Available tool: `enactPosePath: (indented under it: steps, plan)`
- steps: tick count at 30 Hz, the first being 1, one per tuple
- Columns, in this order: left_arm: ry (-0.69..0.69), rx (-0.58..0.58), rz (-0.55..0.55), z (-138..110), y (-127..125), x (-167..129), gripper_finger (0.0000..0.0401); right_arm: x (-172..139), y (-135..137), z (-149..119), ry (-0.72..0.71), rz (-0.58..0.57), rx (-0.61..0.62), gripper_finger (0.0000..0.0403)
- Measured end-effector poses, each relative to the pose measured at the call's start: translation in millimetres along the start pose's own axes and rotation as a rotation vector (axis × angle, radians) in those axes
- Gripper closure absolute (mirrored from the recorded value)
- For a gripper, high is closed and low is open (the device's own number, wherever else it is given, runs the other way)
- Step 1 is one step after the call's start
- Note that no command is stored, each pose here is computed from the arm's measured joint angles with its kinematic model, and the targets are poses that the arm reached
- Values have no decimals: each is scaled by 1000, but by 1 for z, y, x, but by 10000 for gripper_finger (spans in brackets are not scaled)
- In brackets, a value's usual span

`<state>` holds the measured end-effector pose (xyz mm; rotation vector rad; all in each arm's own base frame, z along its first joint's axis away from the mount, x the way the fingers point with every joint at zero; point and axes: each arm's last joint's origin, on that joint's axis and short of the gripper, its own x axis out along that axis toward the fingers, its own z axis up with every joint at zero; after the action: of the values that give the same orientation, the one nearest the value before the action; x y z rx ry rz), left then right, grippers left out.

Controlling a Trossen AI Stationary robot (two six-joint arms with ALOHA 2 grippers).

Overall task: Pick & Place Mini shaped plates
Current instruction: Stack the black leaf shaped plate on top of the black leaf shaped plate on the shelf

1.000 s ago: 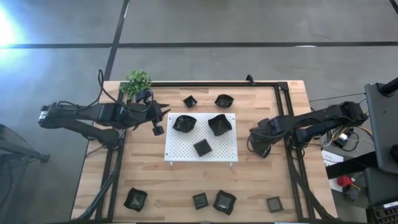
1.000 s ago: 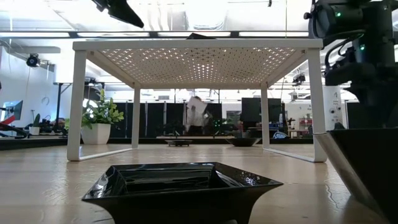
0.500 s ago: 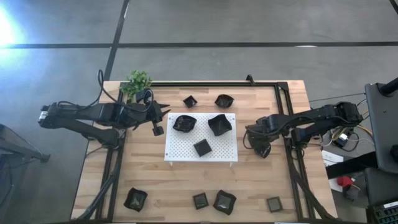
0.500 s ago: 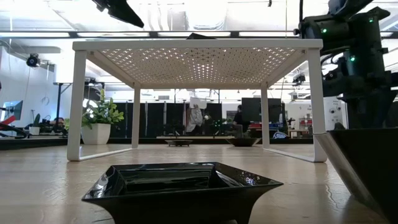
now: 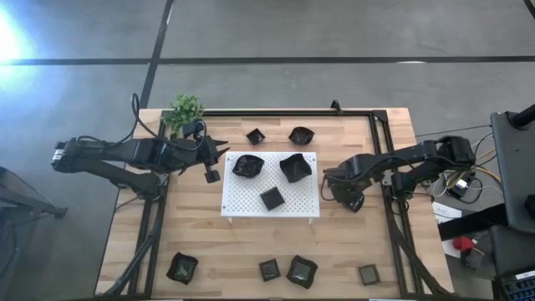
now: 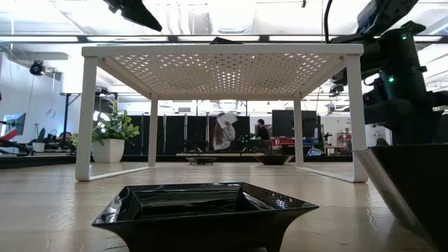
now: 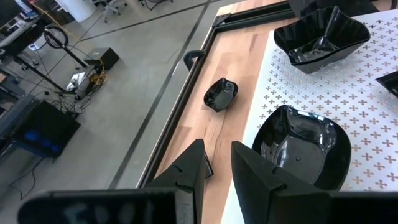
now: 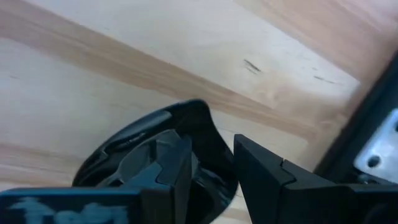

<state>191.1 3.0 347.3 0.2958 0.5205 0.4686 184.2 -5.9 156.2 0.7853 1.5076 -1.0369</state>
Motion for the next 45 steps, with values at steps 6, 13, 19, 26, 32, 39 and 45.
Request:
enactPosePath:
  steps: [6, 13, 19, 26, 32, 39, 45]
  plan:
    - [0, 0, -1, 0, 0, 0, 326, 3, 3, 2, 7, 9, -40, 284]
    - [-1, 0, -2, 0, 0, 0, 326, 2, 3, 2, 5, 14, -93, 289]
    - [-2, 1, -23, 0, -1, 0, 326, 4, 6, 3, -14, 45, -152, 296]
    - [-3, 0, -40, 0, -1, 0, 326, 5, 8, 4, -25, 65, -172, 312]
    - [-2, 0, -40, 0, -1, 0, 326, 5, 8, 4, -23, 66, -173, 372]
    - [-1, 0, -40, 0, -1, 0, 326, 1, 7, 4, -35, 74, -210, 393]
    - [0, -1, -40, 0, -1, 0, 326, -22, 2, 3, -84, 91, -215, 395]
